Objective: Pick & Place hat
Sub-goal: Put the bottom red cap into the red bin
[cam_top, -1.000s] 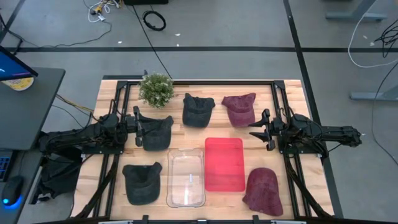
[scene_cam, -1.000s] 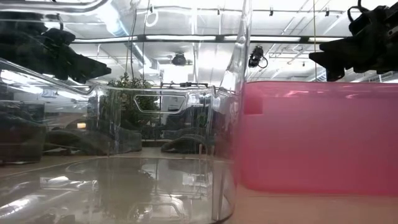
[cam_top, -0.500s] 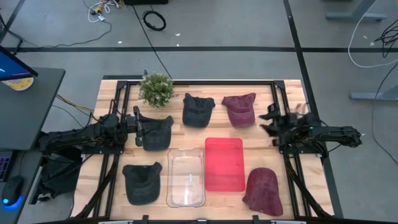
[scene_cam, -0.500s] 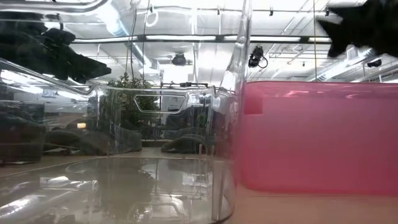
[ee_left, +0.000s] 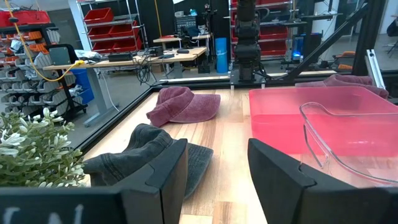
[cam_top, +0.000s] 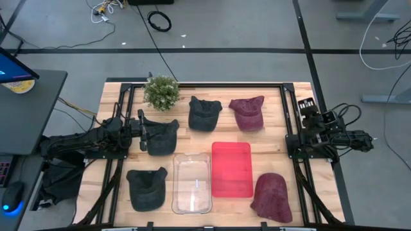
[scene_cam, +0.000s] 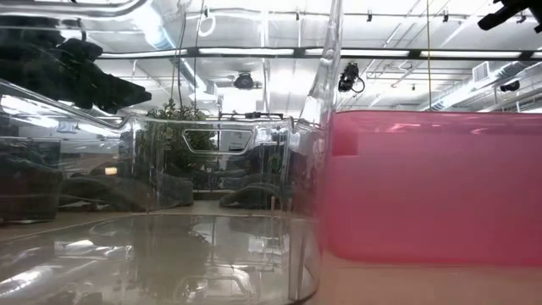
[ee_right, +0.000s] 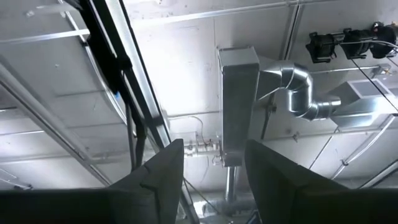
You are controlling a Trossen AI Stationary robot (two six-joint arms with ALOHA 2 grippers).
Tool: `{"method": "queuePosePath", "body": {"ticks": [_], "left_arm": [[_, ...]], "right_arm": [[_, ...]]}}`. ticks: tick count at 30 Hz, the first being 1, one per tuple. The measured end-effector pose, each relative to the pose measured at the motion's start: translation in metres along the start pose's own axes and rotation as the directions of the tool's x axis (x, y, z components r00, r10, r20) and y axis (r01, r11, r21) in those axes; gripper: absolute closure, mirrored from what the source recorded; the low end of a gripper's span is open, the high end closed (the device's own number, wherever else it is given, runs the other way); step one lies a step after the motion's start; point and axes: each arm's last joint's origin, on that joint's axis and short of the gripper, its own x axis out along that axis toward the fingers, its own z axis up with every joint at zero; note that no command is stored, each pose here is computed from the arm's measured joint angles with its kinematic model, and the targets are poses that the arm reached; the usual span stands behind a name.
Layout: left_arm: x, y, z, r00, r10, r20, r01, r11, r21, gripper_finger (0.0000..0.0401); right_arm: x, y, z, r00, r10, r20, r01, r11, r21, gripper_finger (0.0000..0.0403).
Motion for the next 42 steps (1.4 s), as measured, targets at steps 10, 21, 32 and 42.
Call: {"method": "queuePosePath", "body": {"ticks": [10,21,32,42], "left_arm": [[0.0,0.0,0.0,1.0,0.0,0.0,0.0,1.0,0.0,0.0229],[0.0,0.0,0.0,1.0,0.0,0.0,0.0,1.0,0.0,0.0229],[0.0,0.0,0.0,1.0,0.0,0.0,0.0,1.0,0.0,0.0229],[0.0,0.0,0.0,1.0,0.0,0.0,0.0,1.0,0.0,0.0229]], "right_arm": [[-0.002,0.004,0.021,0.975,0.044,0.219,-0.067,0.993,0.098,0.023],[0.106,0.005,0.079,0.836,-0.054,-0.547,0.098,0.994,0.052,0.023],[0.194,-0.005,0.084,0.689,-0.238,-0.685,0.269,0.961,-0.064,0.023],[0.216,-0.01,0.059,0.724,-0.235,-0.649,0.266,0.963,-0.052,0.023]]}}
